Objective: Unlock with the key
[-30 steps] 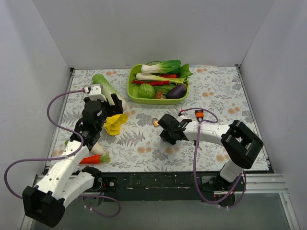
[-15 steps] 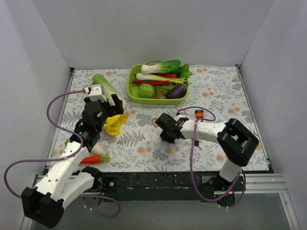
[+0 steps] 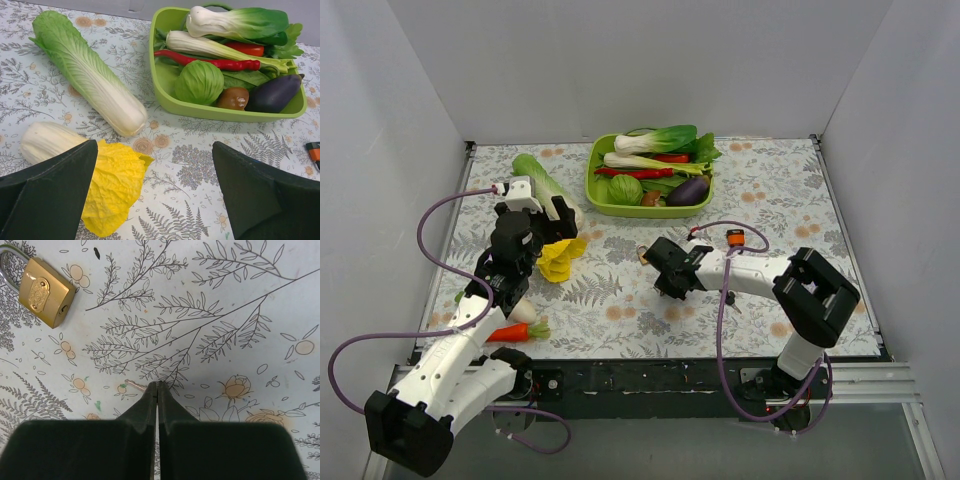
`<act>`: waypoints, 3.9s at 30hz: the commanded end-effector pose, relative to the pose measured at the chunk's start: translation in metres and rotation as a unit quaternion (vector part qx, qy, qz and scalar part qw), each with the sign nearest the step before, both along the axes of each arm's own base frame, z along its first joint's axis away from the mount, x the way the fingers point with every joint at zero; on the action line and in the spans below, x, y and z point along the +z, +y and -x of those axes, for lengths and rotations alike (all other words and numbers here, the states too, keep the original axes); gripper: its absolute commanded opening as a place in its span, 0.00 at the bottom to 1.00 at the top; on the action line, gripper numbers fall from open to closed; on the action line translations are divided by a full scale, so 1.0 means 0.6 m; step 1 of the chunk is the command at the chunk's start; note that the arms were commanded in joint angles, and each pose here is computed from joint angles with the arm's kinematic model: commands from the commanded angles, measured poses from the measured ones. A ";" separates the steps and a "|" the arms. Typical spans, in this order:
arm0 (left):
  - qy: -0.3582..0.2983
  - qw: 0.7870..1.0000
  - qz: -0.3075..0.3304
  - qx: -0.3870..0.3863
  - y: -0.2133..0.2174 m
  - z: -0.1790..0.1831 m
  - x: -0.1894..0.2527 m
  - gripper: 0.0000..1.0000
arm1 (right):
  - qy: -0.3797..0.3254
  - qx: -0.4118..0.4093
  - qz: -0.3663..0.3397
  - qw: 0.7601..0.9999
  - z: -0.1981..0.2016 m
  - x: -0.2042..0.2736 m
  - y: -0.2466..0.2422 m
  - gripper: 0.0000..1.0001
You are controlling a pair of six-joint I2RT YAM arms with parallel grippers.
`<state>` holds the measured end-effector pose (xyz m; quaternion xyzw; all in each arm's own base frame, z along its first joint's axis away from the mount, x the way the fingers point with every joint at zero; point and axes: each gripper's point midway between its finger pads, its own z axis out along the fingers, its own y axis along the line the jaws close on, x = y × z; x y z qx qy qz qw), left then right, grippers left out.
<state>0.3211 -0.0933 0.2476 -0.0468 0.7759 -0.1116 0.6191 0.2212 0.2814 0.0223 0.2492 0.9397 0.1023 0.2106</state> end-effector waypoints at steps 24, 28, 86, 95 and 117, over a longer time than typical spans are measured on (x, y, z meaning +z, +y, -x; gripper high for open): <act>-0.003 0.918 0.092 -0.385 -0.207 0.097 0.010 0.98 | -0.269 0.220 -0.066 0.935 -0.060 0.292 0.009 0.01; 0.006 0.869 0.149 -0.472 -0.247 0.137 0.023 0.98 | -0.283 0.240 -0.083 0.925 -0.052 0.314 0.015 0.01; 0.112 0.845 0.180 -0.491 -0.284 0.128 -0.049 0.42 | -0.296 0.311 -0.208 0.879 -0.020 0.342 0.098 0.01; 0.104 0.849 0.180 -0.485 -0.283 0.124 -0.042 0.42 | -0.291 0.316 -0.211 0.878 -0.017 0.336 0.101 0.01; 0.092 0.853 0.158 -0.489 -0.277 0.128 -0.052 0.00 | -0.306 0.330 -0.217 0.866 -0.008 0.339 0.097 0.01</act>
